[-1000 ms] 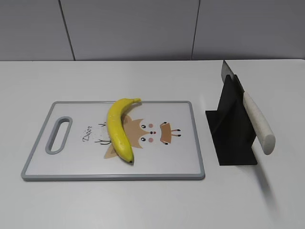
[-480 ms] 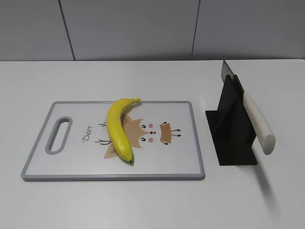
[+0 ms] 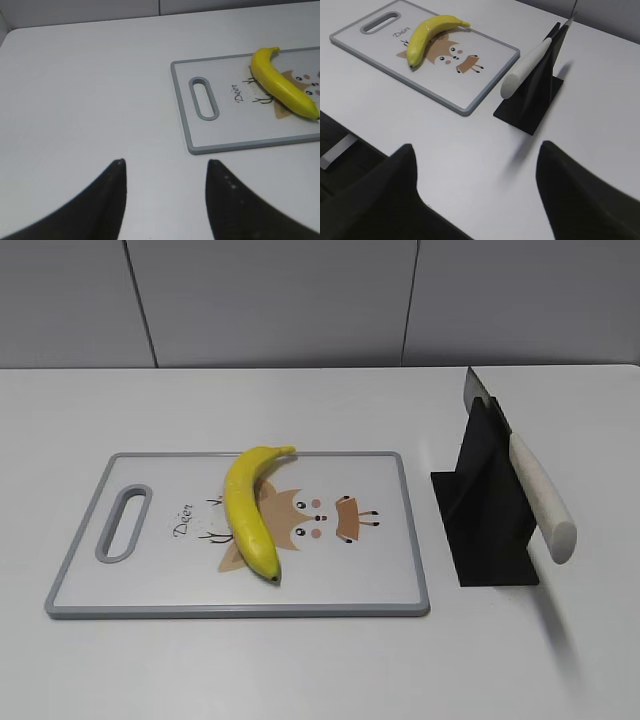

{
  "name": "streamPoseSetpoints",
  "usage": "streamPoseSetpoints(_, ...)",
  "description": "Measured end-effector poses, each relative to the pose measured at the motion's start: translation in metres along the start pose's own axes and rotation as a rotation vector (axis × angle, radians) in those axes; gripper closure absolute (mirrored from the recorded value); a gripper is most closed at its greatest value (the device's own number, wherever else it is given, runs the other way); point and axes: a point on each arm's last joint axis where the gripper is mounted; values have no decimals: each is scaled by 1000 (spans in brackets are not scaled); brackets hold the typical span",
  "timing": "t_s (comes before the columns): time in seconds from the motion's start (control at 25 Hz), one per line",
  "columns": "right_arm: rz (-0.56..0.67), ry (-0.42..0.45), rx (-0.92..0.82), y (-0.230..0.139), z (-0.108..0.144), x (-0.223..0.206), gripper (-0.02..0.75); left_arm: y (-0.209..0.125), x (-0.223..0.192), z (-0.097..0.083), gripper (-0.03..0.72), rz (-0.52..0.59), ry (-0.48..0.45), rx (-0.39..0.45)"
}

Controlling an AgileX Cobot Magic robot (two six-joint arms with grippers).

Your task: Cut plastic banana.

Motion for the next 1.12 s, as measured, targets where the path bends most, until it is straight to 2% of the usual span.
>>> streamPoseSetpoints(0.6,3,36,-40,-1,4,0,162,0,0,0,188,2,5,-2)
streamPoseSetpoints(0.76,-16,-27,-73,0,5,-2,162,0,0,0,188,0,1,0)
streamPoseSetpoints(1.12,-77,-236,-174,2,5,-6,162,0,0,0,188,2,5,-2)
Point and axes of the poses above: a point on each arm's last joint axis where the gripper is mounted, x pointing back along that axis away from the gripper, z along the wrist's bending axis when the last joint is at zero, y = z × x, and after that the axes turned 14 degrees about -x, right-handed
